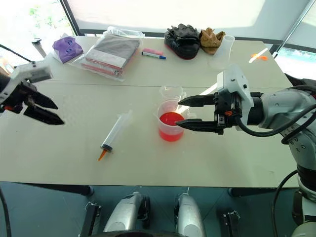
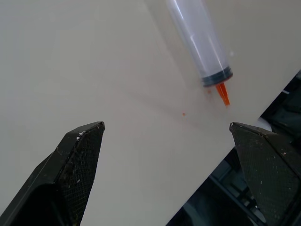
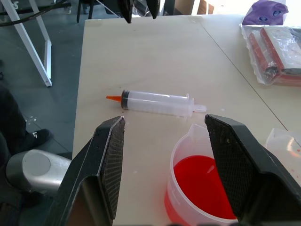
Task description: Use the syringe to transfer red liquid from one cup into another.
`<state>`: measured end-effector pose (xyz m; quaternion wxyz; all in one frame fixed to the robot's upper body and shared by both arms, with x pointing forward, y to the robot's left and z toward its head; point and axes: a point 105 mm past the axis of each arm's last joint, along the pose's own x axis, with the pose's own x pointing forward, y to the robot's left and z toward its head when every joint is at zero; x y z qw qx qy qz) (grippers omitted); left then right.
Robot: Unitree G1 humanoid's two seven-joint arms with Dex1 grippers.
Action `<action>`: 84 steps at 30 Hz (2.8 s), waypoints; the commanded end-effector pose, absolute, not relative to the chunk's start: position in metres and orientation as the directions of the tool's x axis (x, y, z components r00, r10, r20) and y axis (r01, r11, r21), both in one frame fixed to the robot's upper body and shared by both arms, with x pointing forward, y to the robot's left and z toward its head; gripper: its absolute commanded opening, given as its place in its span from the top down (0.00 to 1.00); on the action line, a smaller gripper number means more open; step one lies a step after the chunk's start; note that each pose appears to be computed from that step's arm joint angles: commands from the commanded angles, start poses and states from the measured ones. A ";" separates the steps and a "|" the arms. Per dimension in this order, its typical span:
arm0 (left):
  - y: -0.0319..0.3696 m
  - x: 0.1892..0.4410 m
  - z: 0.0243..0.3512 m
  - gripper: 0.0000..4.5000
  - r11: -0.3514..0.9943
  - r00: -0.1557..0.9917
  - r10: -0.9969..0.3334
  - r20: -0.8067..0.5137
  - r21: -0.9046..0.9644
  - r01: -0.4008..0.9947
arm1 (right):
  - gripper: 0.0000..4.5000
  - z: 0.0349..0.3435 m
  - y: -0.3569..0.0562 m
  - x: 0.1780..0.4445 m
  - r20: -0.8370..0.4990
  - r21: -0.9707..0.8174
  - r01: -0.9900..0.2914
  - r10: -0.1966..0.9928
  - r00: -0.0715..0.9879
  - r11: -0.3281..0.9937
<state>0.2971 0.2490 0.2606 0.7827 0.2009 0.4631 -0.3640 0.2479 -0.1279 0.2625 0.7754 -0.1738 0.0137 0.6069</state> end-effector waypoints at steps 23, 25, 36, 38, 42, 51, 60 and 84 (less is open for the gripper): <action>0.144 0.340 0.192 0.00 0.767 0.172 -0.442 -0.880 -0.271 0.582 | 0.37 0.288 -0.120 0.266 -0.137 -0.353 -0.902 0.940 0.313 0.249; 0.140 0.340 0.183 0.00 0.766 0.157 -0.428 -0.890 -0.265 0.586 | 0.37 0.288 -0.120 0.267 -0.133 -0.356 -0.899 0.939 0.319 0.255; 0.127 0.349 0.149 0.06 0.793 0.154 -0.362 -0.920 -0.217 0.569 | 0.37 0.290 -0.123 0.267 -0.124 -0.374 -0.885 0.931 0.345 0.278; 0.128 0.349 0.146 0.19 0.797 0.153 -0.353 -0.923 -0.211 0.566 | 0.37 0.290 -0.124 0.267 -0.122 -0.377 -0.881 0.928 0.352 0.285; 0.128 0.354 0.142 0.41 0.804 0.178 -0.346 -0.921 -0.193 0.563 | 0.37 0.291 -0.126 0.267 -0.119 -0.378 -0.880 0.927 0.356 0.289; 0.127 0.358 0.143 0.65 0.814 0.202 -0.373 -0.906 -0.215 0.539 | 0.37 0.288 -0.130 0.270 -0.130 -0.370 -0.880 0.921 0.366 0.297; 0.107 0.378 0.277 0.65 0.703 0.425 -0.650 -0.630 -0.285 0.652 | 0.37 0.290 -0.150 0.279 -0.084 -0.316 -0.868 0.900 0.429 0.384; 0.009 0.346 0.358 0.65 0.221 0.194 -0.968 0.161 0.171 0.960 | 0.37 0.405 -0.200 0.322 0.326 -0.773 -0.168 0.610 0.723 0.612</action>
